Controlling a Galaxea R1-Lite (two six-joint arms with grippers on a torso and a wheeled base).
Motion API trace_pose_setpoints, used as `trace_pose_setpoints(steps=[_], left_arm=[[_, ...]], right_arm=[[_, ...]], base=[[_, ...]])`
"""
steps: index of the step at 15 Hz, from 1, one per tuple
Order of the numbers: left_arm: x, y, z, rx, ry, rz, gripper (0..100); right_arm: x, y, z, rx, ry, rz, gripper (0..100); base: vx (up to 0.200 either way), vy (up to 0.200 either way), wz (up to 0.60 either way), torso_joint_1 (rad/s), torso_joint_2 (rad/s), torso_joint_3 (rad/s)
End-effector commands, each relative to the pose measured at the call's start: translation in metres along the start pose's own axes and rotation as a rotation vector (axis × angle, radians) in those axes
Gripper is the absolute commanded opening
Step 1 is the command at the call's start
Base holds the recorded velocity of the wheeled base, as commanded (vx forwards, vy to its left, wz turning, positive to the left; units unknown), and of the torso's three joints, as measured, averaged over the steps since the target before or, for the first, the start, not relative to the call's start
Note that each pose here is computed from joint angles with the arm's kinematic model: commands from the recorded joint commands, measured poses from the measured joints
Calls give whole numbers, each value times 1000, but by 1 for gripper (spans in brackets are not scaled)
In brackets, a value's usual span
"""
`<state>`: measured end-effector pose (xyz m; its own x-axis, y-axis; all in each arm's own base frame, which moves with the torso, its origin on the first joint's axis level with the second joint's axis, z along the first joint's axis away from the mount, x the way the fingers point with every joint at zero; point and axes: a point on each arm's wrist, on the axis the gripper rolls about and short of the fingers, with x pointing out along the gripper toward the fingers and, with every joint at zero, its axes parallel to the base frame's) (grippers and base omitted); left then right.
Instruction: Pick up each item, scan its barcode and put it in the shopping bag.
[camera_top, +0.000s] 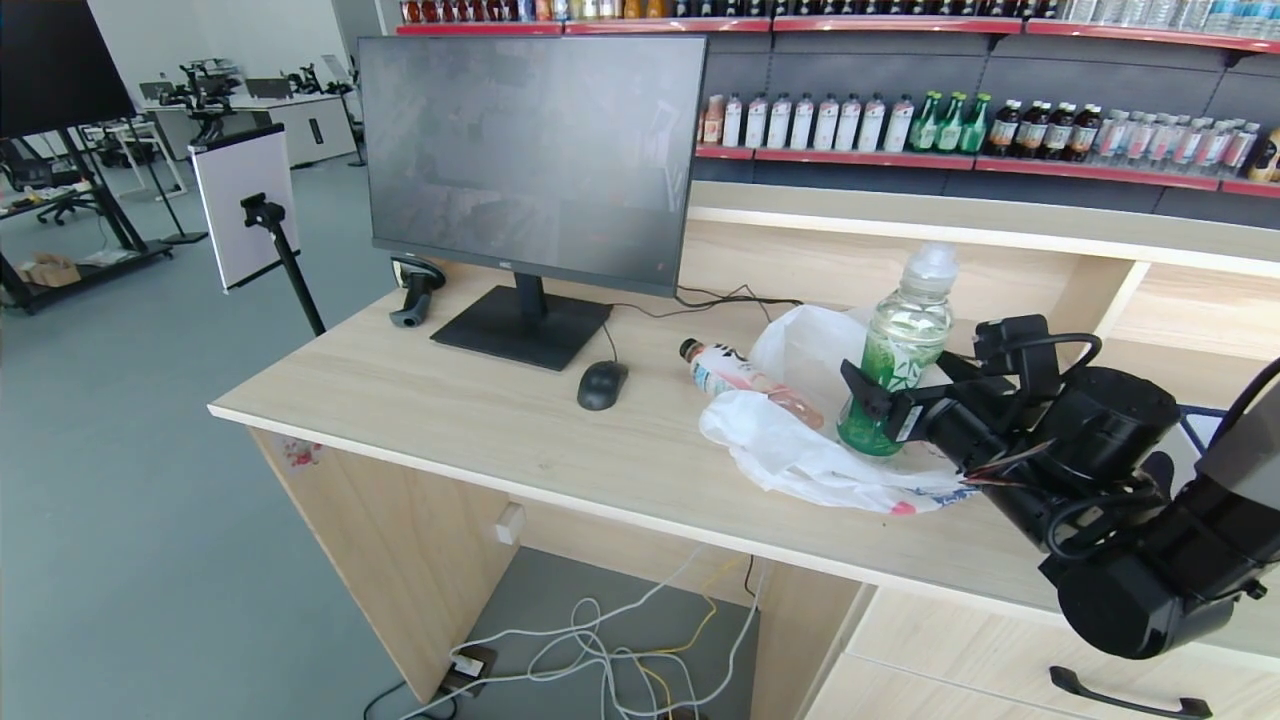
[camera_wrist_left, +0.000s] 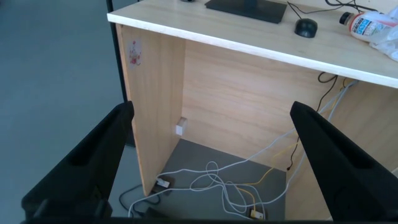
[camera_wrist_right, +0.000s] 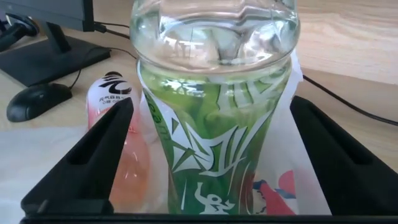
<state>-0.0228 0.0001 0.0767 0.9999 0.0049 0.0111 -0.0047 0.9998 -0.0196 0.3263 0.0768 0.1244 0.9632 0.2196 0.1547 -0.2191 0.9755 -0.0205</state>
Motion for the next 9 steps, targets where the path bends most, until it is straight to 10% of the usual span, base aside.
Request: trace_pose_setpoints(steps=[1, 9], left_arm=[[0, 0, 0, 0, 0, 0, 100], [0, 0, 0, 0, 0, 1, 100]], right_arm=[[-4, 0, 6, -1, -13, 1, 100], [-46, 11, 40, 5, -54, 39, 100]], base=[[0, 0, 0, 0, 0, 0], [0, 0, 0, 0, 0, 0]])
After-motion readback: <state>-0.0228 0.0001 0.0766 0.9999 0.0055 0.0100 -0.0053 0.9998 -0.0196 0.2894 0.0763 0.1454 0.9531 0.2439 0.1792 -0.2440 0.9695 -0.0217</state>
